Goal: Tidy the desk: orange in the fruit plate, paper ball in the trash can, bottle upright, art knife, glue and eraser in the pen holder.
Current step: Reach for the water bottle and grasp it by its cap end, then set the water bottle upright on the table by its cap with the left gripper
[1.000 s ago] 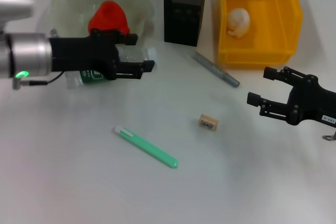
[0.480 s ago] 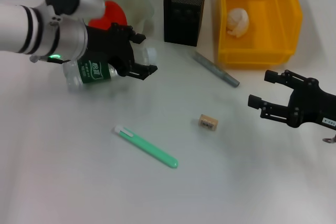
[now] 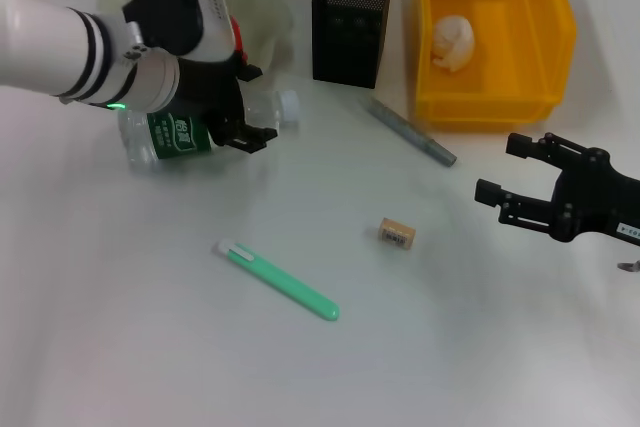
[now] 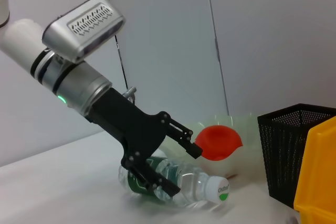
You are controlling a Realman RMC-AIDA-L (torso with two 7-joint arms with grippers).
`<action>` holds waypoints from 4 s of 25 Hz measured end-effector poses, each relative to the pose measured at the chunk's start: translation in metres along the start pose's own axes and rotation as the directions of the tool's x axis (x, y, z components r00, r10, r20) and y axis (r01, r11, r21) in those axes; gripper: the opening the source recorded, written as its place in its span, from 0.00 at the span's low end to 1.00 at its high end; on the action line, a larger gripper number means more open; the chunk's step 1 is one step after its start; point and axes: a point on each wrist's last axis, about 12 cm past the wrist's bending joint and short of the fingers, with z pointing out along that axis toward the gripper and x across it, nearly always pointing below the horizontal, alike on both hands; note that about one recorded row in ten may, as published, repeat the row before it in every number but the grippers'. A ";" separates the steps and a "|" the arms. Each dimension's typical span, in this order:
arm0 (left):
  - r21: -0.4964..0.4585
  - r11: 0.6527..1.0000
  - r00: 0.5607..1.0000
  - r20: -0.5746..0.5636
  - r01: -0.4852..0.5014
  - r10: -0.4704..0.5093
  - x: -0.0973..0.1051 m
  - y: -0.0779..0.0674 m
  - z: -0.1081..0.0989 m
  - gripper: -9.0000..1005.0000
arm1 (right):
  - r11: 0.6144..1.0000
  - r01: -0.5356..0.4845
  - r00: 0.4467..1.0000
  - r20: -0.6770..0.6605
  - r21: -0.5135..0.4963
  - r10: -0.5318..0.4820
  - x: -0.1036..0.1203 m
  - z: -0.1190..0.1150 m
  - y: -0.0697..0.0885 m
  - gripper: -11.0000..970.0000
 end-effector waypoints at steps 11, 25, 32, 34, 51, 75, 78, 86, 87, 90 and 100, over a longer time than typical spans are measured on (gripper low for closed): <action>-0.009 0.998 0.996 -0.066 -0.063 0.062 -0.003 -0.005 0.007 0.81 | 1.000 -0.006 1.000 0.005 -0.005 0.006 0.000 -0.001 0.001 0.85; 0.014 0.994 0.989 -0.095 -0.110 0.111 -0.015 -0.021 0.012 0.81 | 1.000 -0.008 1.000 0.006 -0.005 0.008 -0.001 -0.002 0.000 0.85; 0.034 0.990 0.986 -0.096 -0.137 0.139 -0.021 -0.029 0.017 0.81 | 1.000 -0.010 1.000 0.006 -0.006 0.010 -0.001 -0.002 0.000 0.85; 0.040 0.988 0.984 -0.097 -0.149 0.152 -0.025 -0.033 0.021 0.81 | 1.000 -0.009 1.000 0.006 -0.006 0.009 -0.001 -0.001 0.000 0.85; 0.047 0.974 0.965 -0.134 -0.222 0.226 -0.034 -0.039 0.025 0.64 | 1.000 -0.005 1.000 0.009 -0.007 0.005 -0.003 0.000 -0.001 0.85; 0.105 0.930 0.885 0.286 0.353 -0.368 -0.031 0.002 -0.061 0.45 | 0.999 0.003 1.000 0.019 -0.049 -0.002 -0.010 -0.001 -0.001 0.85; 0.122 0.905 0.840 0.340 0.407 -0.423 -0.014 0.006 -0.066 0.45 | 0.999 0.005 1.000 0.018 -0.052 -0.004 -0.011 0.000 -0.001 0.85; 0.195 0.816 0.687 0.454 0.544 -0.567 0.022 0.010 -0.074 0.46 | 0.997 0.011 1.000 0.016 -0.074 -0.010 -0.012 0.002 0.000 0.85; 0.202 0.807 0.670 0.467 0.555 -0.577 0.026 0.010 -0.077 0.46 | 0.997 0.011 1.000 0.016 -0.078 -0.010 -0.012 0.002 0.000 0.85; 0.212 0.798 0.647 0.487 0.564 -0.586 0.036 0.008 -0.083 0.46 | 0.995 0.014 1.000 0.010 -0.097 -0.013 -0.013 0.004 0.002 0.85; 0.188 0.762 0.580 0.544 0.620 -0.606 0.079 -0.007 -0.111 0.46 | 0.990 0.021 0.999 -0.029 -0.141 -0.025 -0.010 0.013 0.006 0.85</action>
